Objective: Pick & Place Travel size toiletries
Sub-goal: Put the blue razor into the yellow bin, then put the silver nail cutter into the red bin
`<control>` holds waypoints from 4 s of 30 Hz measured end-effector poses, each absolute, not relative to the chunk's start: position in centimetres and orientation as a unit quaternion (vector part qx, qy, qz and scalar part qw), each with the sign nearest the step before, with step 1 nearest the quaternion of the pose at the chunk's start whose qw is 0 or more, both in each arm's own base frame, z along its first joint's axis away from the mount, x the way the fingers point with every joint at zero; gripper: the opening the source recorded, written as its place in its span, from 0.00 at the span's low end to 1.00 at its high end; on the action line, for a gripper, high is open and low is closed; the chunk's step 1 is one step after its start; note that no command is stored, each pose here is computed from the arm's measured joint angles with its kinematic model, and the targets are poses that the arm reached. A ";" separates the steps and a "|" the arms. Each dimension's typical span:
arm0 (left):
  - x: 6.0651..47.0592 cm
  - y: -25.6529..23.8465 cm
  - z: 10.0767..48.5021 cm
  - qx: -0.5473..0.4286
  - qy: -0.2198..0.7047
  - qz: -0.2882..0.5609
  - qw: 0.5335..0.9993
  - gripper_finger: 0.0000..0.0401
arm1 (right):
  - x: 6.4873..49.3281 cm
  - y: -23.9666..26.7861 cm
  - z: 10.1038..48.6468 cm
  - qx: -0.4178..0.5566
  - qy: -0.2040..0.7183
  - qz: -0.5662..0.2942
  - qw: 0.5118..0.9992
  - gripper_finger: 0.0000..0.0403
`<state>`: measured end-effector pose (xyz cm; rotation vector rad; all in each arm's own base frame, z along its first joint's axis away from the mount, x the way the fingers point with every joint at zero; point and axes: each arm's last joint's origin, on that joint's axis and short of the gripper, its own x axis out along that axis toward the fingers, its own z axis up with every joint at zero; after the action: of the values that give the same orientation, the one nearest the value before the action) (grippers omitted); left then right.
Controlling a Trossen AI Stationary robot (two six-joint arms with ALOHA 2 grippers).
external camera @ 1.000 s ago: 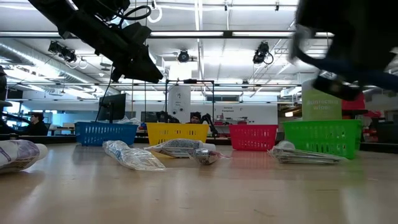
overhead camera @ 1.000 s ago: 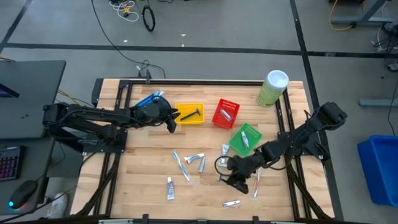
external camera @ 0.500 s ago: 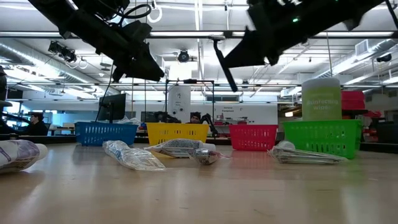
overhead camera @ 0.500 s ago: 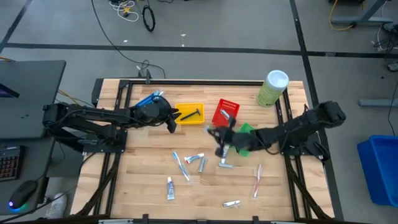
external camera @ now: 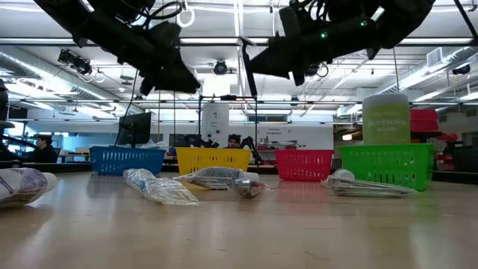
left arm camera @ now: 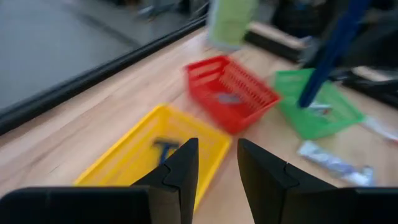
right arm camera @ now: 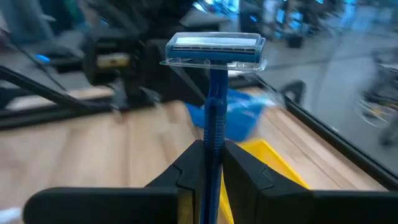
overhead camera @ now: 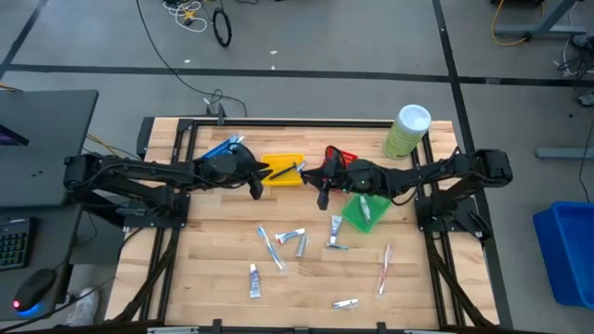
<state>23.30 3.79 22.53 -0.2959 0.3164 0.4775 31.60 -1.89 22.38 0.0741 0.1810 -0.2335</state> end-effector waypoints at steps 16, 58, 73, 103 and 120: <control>28.8 3.3 20.3 -0.042 0.037 0.050 0.997 0.41 | 31.8 -2.0 23.4 0.044 0.040 -0.076 0.995 0.15; 30.5 3.6 22.5 -0.038 0.019 0.057 0.997 0.14 | 31.8 -2.0 23.9 0.048 0.010 -0.075 0.996 0.16; 30.1 4.6 20.9 -0.073 0.094 0.155 0.981 0.14 | 31.4 -2.7 21.9 0.037 0.110 -0.192 0.975 0.46; 27.3 9.1 15.3 -0.123 0.344 0.223 0.904 0.15 | 30.5 -1.0 19.3 0.089 0.249 -0.119 0.957 0.44; 29.0 9.7 15.9 -0.116 0.386 0.228 0.886 0.32 | 30.4 -1.0 19.2 0.085 0.256 -0.119 0.956 0.48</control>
<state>29.03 9.67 15.90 -0.2412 0.8032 0.4751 30.45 -0.99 19.22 0.1719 0.5200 -0.2423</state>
